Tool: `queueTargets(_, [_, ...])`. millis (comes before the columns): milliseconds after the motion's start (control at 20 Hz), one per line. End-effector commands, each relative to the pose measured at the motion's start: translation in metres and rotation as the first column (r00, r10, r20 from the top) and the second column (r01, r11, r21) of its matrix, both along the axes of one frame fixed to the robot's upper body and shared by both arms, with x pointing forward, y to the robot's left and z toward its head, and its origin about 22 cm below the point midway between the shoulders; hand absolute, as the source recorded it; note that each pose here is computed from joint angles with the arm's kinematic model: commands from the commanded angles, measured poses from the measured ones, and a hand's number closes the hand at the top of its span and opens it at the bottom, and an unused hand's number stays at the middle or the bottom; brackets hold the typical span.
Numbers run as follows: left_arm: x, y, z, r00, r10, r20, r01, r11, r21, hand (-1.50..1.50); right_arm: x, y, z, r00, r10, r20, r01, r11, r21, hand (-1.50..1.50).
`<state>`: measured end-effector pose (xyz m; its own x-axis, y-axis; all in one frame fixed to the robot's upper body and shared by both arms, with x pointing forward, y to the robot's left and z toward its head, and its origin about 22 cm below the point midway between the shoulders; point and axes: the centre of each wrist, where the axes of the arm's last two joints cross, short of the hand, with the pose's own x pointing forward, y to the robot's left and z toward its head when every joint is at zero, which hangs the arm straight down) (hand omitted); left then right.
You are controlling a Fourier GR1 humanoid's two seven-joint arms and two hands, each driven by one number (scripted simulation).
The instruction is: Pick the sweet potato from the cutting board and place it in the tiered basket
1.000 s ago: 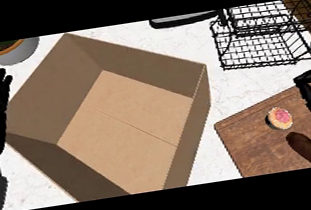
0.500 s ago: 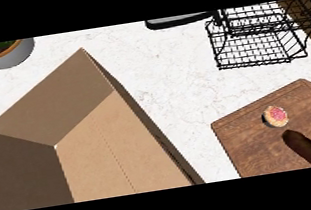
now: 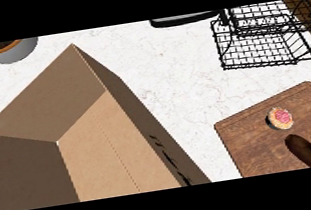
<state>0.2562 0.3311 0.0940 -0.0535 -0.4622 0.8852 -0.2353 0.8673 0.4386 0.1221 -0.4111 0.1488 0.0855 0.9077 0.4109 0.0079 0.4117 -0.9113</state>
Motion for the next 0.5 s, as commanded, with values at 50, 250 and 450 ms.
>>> queueTargets(50, [0.0, -0.026, -0.044, 0.992, -0.034, -0.121, 0.026, 0.998, -0.066, 0.0, -0.005, 0.038, 0.025, 0.994, -0.042, -0.104, 0.03, 0.993, -0.114, -1.5])
queueTargets(250, [0.006, -0.032, -0.043, 0.993, -0.057, -0.107, 0.051, 0.997, -0.056, 0.0, -0.007, 0.069, 0.027, 0.981, -0.143, -0.127, 0.127, 0.983, -0.129, -1.5])
queueTargets(450, [0.015, -0.037, -0.042, 0.99, -0.083, -0.11, 0.077, 0.996, -0.051, 0.0, -0.002, 0.071, 0.011, 0.95, -0.222, -0.219, 0.193, 0.97, -0.145, -1.5])
